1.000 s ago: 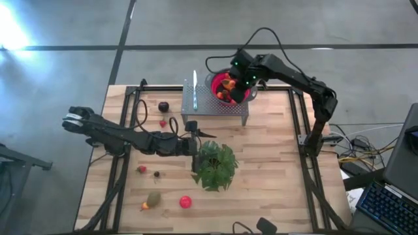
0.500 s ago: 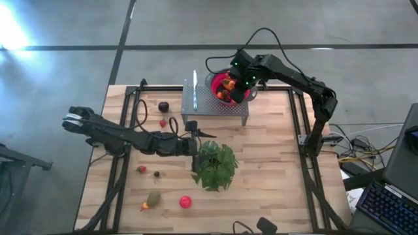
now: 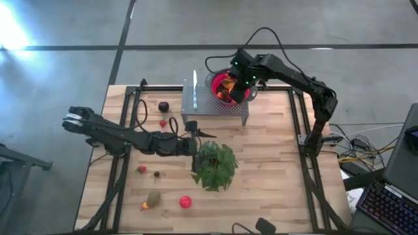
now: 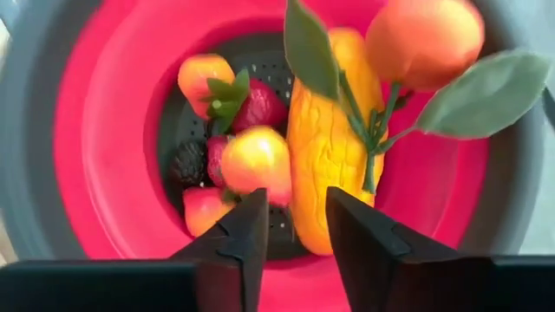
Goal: Pick & Place Fruit
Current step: Put the red strawberry into the red strainer bowl on the shelf
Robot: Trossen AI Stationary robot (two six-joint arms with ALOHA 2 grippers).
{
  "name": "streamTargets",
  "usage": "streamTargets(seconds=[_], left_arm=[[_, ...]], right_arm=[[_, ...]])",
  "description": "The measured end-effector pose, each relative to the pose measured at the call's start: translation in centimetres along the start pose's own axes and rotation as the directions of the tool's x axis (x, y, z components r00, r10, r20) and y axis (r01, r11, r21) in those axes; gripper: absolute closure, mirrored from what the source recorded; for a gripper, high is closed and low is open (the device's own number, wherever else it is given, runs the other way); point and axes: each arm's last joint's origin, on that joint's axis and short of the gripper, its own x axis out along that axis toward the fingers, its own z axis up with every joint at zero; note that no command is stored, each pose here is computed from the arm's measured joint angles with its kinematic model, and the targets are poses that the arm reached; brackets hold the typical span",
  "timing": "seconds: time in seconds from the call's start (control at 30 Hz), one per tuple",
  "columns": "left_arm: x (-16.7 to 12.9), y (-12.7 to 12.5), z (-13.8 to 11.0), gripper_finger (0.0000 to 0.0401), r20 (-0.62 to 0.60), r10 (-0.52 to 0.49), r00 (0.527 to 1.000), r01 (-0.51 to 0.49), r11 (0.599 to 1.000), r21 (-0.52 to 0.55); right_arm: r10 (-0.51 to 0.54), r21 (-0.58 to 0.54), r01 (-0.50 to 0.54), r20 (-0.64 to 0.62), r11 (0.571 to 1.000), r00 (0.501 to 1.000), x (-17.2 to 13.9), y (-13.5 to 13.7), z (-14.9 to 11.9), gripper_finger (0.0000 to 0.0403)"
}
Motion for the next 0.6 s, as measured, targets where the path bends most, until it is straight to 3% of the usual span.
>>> streamTargets(seconds=[0.3, 0.6], left_arm=[[0.0, 0.0, 0.0, 0.0098, 0.000, 0.000, 1.000, 0.000, 1.000, 0.001], [0.0, 0.0, -0.1, 0.0098, -0.007, -0.002, 1.000, 0.002, 1.000, 0.004]], right_arm=[[0.012, -0.040, -0.006, 0.149, 0.999, 0.989, -3.9, 1.0, 1.7, 0.0242], [0.055, -0.126, -0.016, 0.312, 0.992, 0.949, -8.9, 3.1, 2.8, 0.0234]])
